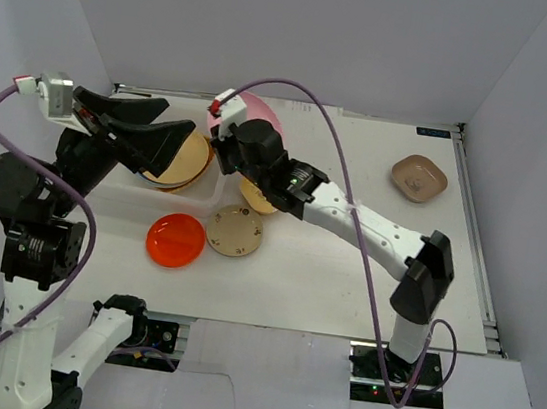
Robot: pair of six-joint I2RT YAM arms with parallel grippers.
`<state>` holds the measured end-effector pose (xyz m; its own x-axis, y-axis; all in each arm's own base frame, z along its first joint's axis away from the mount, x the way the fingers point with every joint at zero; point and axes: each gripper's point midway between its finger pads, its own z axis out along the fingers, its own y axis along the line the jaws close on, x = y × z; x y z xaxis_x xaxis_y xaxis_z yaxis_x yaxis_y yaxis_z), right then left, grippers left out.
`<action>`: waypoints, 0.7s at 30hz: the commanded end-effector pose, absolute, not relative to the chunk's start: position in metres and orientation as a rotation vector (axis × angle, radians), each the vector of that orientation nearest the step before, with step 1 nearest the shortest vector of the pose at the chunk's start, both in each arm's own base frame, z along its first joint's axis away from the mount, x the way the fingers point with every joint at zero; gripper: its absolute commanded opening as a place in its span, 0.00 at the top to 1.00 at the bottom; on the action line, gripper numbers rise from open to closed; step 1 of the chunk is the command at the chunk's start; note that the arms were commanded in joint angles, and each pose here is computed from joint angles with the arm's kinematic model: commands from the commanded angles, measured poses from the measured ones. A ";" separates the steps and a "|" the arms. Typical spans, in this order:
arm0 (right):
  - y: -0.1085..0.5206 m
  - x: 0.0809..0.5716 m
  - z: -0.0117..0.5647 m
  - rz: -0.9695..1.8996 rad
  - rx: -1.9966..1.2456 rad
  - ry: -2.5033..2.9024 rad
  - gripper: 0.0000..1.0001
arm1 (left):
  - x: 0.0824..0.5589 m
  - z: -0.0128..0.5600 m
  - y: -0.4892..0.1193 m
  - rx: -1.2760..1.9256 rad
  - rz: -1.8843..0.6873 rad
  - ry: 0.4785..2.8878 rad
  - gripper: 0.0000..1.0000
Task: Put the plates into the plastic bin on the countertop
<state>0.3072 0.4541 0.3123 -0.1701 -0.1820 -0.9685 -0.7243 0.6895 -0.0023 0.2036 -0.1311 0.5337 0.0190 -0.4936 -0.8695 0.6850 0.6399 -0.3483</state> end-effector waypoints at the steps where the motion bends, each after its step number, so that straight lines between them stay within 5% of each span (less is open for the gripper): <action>1: 0.507 0.310 0.316 0.545 -0.982 1.516 0.92 | 0.211 0.548 -0.119 0.118 -0.824 1.243 0.02; 5: 0.567 0.310 0.334 0.677 -1.072 1.339 0.92 | 0.211 0.569 -0.087 -0.013 -0.645 1.232 0.02; 17: 0.664 0.332 0.241 0.576 -1.116 1.141 0.92 | 0.227 0.506 -0.097 -0.012 -0.647 1.346 0.02; 18: 0.666 0.334 0.233 0.569 -1.116 1.146 0.89 | 0.229 0.503 -0.096 -0.020 -0.645 1.350 0.02; 19: 0.665 0.335 0.230 0.567 -1.108 1.156 0.64 | 0.228 0.503 -0.096 -0.022 -0.646 1.347 0.02; 21: 0.663 0.335 0.236 0.565 -1.091 1.161 0.30 | 0.230 0.497 -0.096 -0.035 -0.646 1.354 0.02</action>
